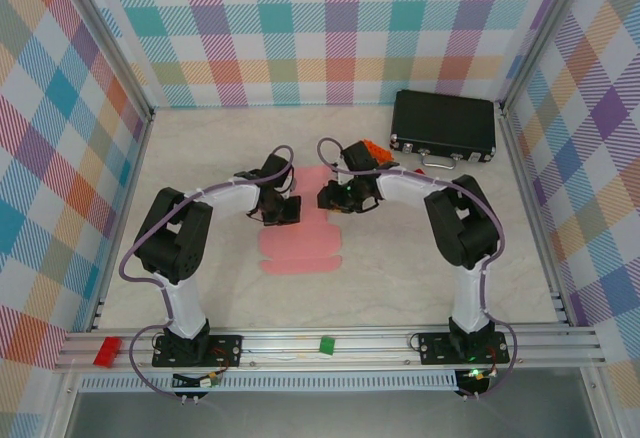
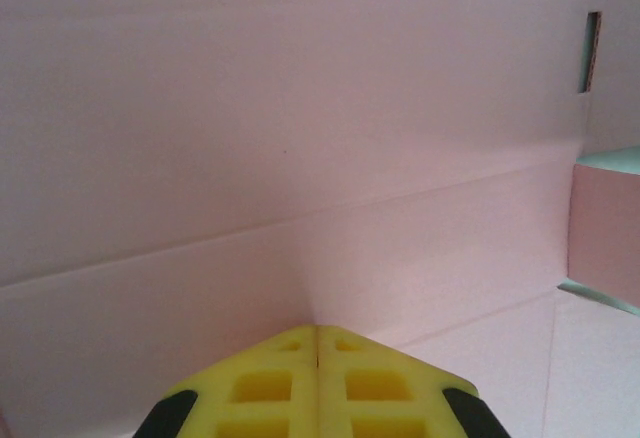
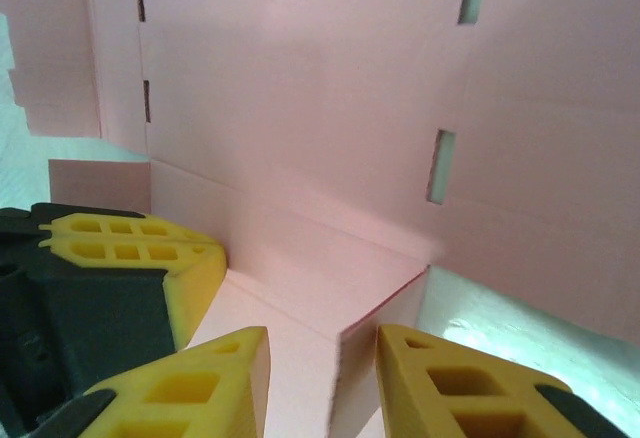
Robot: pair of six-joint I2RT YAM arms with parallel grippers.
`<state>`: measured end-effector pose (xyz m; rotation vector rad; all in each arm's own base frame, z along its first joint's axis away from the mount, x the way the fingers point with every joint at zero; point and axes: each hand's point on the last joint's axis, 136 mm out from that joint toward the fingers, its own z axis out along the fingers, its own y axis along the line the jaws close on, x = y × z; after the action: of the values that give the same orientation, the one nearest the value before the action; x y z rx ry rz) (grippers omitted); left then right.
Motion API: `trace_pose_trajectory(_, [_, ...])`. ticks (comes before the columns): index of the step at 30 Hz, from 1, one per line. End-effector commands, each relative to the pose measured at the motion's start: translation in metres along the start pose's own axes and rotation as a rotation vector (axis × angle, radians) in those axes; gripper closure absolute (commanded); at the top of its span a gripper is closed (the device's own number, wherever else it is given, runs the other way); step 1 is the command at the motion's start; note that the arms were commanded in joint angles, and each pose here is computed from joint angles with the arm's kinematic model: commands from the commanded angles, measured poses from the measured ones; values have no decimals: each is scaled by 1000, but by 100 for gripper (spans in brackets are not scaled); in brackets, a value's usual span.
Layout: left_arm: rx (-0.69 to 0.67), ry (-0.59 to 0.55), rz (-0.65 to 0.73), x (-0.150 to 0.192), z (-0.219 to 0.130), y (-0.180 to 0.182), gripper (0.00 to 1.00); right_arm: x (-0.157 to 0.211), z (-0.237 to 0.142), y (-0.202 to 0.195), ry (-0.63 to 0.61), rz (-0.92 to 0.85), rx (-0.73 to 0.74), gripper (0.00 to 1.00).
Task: Fold the paper box
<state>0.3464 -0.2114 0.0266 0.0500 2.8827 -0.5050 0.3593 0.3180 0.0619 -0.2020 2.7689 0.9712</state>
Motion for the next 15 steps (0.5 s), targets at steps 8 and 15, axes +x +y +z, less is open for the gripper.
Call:
trace_pose_trajectory(8, [-24,-103,43,-15,-45,-13,85,-43,-39,10,-63,-133,59,65])
trace_pose_trajectory(15, [49,-126,-64,16,-50,-16,91,-58,-20,27,6,-176,-2,71])
